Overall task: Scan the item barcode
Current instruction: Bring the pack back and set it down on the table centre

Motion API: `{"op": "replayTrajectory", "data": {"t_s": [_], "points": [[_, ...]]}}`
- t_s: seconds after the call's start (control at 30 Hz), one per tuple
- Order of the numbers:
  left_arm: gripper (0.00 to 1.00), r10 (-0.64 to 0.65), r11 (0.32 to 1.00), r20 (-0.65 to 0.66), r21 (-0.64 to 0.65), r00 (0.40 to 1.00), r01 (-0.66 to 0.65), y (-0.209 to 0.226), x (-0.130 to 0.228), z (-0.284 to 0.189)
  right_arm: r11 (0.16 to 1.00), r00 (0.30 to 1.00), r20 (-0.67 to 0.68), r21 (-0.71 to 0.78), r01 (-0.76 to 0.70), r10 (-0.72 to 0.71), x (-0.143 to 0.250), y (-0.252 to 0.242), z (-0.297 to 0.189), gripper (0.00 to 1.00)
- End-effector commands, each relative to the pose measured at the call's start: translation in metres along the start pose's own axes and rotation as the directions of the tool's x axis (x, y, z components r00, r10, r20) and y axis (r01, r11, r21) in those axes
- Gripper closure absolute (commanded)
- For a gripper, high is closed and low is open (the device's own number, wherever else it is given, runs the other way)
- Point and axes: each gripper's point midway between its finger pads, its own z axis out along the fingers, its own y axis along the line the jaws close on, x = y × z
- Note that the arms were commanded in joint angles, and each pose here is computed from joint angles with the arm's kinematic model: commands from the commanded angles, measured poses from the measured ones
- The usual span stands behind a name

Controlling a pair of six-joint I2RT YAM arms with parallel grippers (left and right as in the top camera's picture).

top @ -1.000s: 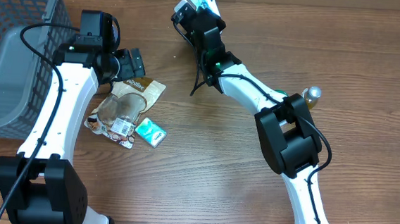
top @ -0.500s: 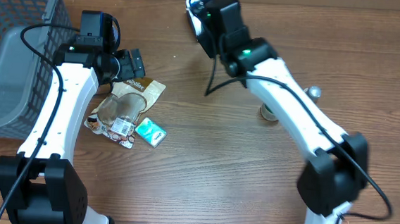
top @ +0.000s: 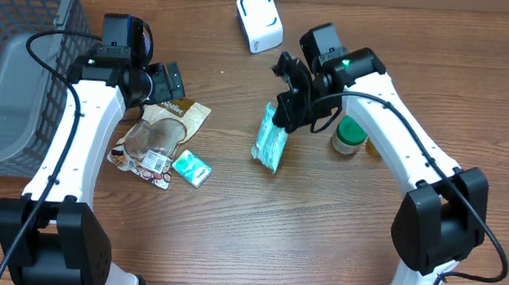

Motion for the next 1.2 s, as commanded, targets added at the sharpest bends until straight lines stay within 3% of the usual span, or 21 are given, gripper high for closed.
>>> {"op": "replayTrajectory", "data": {"t_s": [0.0, 0.27, 0.33, 0.5, 0.53, 0.6, 0.63, 0.77, 0.9, 1.03, 1.17], "points": [[0.00, 0.001, 1.000, -0.010, -0.008, 1.000, -0.001, 0.003, 0.001, 0.004, 1.000, 0.999, -0.022, 0.014, -0.023, 0.024, 0.009, -0.005, 0.005, 0.96], [0.00, 0.001, 1.000, -0.010, -0.008, 1.000, -0.001, 0.003, 0.001, 0.004, 0.981, 0.999, -0.033, 0.194, -0.022, 0.029, 0.014, -0.039, 0.008, 0.96], [0.00, 0.001, 1.000, -0.010, -0.008, 1.000, -0.001, 0.003, 0.001, 0.004, 0.978, 0.999, -0.027, 0.210, -0.021, 0.027, 0.013, -0.041, 0.007, 0.87], [0.00, 0.001, 1.000, -0.010, -0.008, 1.000, -0.001, 0.003, 0.001, 0.004, 0.977, 0.999, -0.022, 0.211, -0.022, 0.027, 0.011, -0.042, 0.008, 0.85], [0.00, 0.001, 1.000, -0.010, -0.008, 1.000, -0.001, 0.003, 0.001, 0.004, 0.977, 0.999, -0.020, 0.211, -0.022, 0.026, 0.011, -0.042, 0.008, 0.78], [0.00, 0.001, 1.000, -0.010, -0.008, 1.000, -0.001, 0.003, 0.001, 0.004, 0.977, 1.000, -0.009, 0.211, -0.020, 0.022, 0.008, -0.042, 0.008, 0.76], [0.00, 0.001, 1.000, -0.010, -0.008, 1.000, -0.001, 0.003, 0.001, 0.004, 0.977, 1.000, 0.009, 0.212, -0.016, 0.014, 0.003, -0.042, 0.008, 0.59], [0.00, 0.001, 1.000, -0.010, -0.008, 1.000, -0.001, 0.003, 0.001, 0.004, 0.971, 0.995, 0.096, 0.233, -0.060, 0.038, -0.016, -0.047, 0.006, 0.44], [0.00, 0.001, 1.000, -0.010, -0.008, 1.000, -0.001, 0.003, 0.001, 0.004, 0.957, 0.969, 0.171, 0.200, -0.210, 0.177, -0.027, -0.041, 0.007, 0.47], [0.00, 0.001, 1.000, -0.010, -0.008, 1.000, -0.001, 0.003, 0.001, 0.004, 0.916, 0.926, 0.166, 0.166, -0.365, 0.339, -0.020, -0.019, 0.017, 0.60], [0.00, 0.001, 1.000, -0.010, -0.008, 1.000, -0.001, 0.003, 0.001, 0.004, 0.920, 0.928, 0.150, 0.149, -0.362, 0.340, -0.017, 0.008, 0.027, 0.72]]}}
